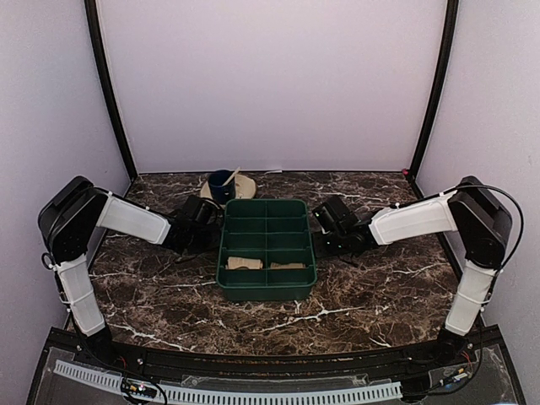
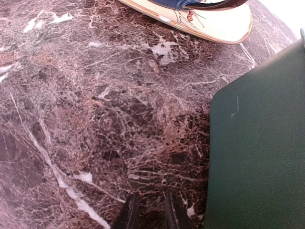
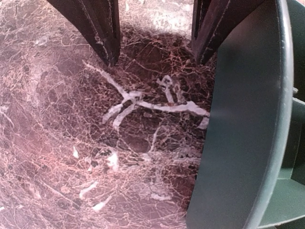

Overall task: Roll the socks
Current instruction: Move the storage box to the center of the board, then reset both arms

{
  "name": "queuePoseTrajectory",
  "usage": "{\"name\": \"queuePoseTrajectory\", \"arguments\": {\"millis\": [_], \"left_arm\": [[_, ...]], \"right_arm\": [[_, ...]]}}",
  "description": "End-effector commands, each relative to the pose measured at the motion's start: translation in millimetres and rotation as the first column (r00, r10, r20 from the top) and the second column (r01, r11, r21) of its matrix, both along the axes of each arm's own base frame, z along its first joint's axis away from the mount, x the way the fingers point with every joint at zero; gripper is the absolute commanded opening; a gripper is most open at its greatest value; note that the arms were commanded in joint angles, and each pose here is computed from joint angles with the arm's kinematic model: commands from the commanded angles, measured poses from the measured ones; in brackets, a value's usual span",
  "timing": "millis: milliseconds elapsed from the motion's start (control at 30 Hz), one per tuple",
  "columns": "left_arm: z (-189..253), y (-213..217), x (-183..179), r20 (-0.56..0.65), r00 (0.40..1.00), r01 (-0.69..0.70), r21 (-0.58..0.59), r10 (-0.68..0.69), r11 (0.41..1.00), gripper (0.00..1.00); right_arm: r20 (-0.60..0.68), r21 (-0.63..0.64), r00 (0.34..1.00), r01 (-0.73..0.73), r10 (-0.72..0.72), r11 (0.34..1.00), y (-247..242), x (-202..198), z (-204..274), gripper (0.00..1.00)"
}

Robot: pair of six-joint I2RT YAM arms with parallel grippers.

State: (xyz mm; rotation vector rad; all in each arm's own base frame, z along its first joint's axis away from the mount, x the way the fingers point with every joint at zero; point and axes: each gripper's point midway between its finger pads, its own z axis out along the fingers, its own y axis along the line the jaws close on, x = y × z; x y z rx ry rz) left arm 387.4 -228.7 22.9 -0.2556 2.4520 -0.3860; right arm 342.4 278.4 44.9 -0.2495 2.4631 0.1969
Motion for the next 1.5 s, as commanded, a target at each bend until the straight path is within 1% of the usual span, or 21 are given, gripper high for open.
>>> {"name": "queuePoseTrajectory", "arguments": {"millis": [0, 67, 133, 367, 500, 833, 1033, 1167, 1233, 1333, 1400, 1467], "left_arm": [[-12.0, -50.5, -38.9, -0.09, 0.982, 0.16, -0.081, -0.167, 0.984, 0.21], [-12.7, -45.2, -41.1, -0.093, 0.984, 0.145, -0.07, -0.151, 0.987, 0.22], [-12.2, -40.2, -43.3, -0.095, 0.986, 0.132, -0.06, -0.137, 0.989, 0.24], [1.9, -17.5, -46.8, -0.053, 0.995, 0.082, 0.0, -0.082, 0.997, 0.39], [18.1, -8.9, -43.0, -0.01, 0.998, 0.07, 0.037, -0.069, 0.997, 0.46], [13.9, 1.7, -38.2, -0.026, 0.998, 0.062, 0.105, -0.06, 0.993, 0.55], [14.1, 21.5, -29.9, -0.018, 1.0, 0.026, 0.167, -0.023, 0.986, 0.59], [24.2, 39.1, -13.4, 0.026, 1.0, -0.014, 0.141, 0.011, 0.99, 0.59], [28.4, 40.5, -5.3, 0.046, 0.999, -0.01, 0.117, 0.004, 0.993, 0.6], [33.6, 33.7, 5.1, 0.075, 0.997, 0.031, 0.092, -0.038, 0.995, 0.59], [37.2, 19.7, 11.7, 0.101, 0.99, 0.093, 0.045, -0.098, 0.995, 0.6], [41.4, 10.0, 18.0, 0.107, 0.986, 0.124, 0.025, -0.126, 0.992, 0.6]], "right_arm": [[0.091, 0.17, 0.99, -0.121, 0.107, 0.978, 53.6, -2.3, 37.1, 0.48], [0.096, 0.164, 0.99, -0.121, 0.106, 0.979, 53.3, -0.6, 37.7, 0.48], [0.103, 0.154, 0.989, -0.117, 0.102, 0.981, 51.8, 1.2, 38.9, 0.48], [0.135, 0.12, 0.988, -0.091, 0.075, 0.989, 40.6, 10.2, 48.5, 0.48], [0.149, 0.114, 0.987, -0.077, 0.06, 0.99, 34.4, 14.3, 53.4, 0.48], [0.157, 0.114, 0.986, -0.074, 0.056, 0.991, 30.3, 14.5, 58.1, 0.48], [0.167, 0.107, 0.984, -0.071, 0.052, 0.992, 27.9, 15.3, 62.6, 0.48], [0.173, 0.103, 0.984, -0.07, 0.051, 0.992, 27.2, 17.0, 64.5, 0.48], [0.174, 0.1, 0.983, -0.069, 0.051, 0.993, 27.3, 17.3, 65.5, 0.48], [0.181, 0.098, 0.982, -0.064, 0.046, 0.993, 26.1, 17.8, 68.5, 0.48], [0.189, 0.095, 0.981, -0.058, 0.04, 0.994, 24.3, 18.9, 71.7, 0.48], [0.197, 0.088, 0.98, -0.052, 0.034, 0.995, 22.3, 20.2, 74.7, 0.48]]}}
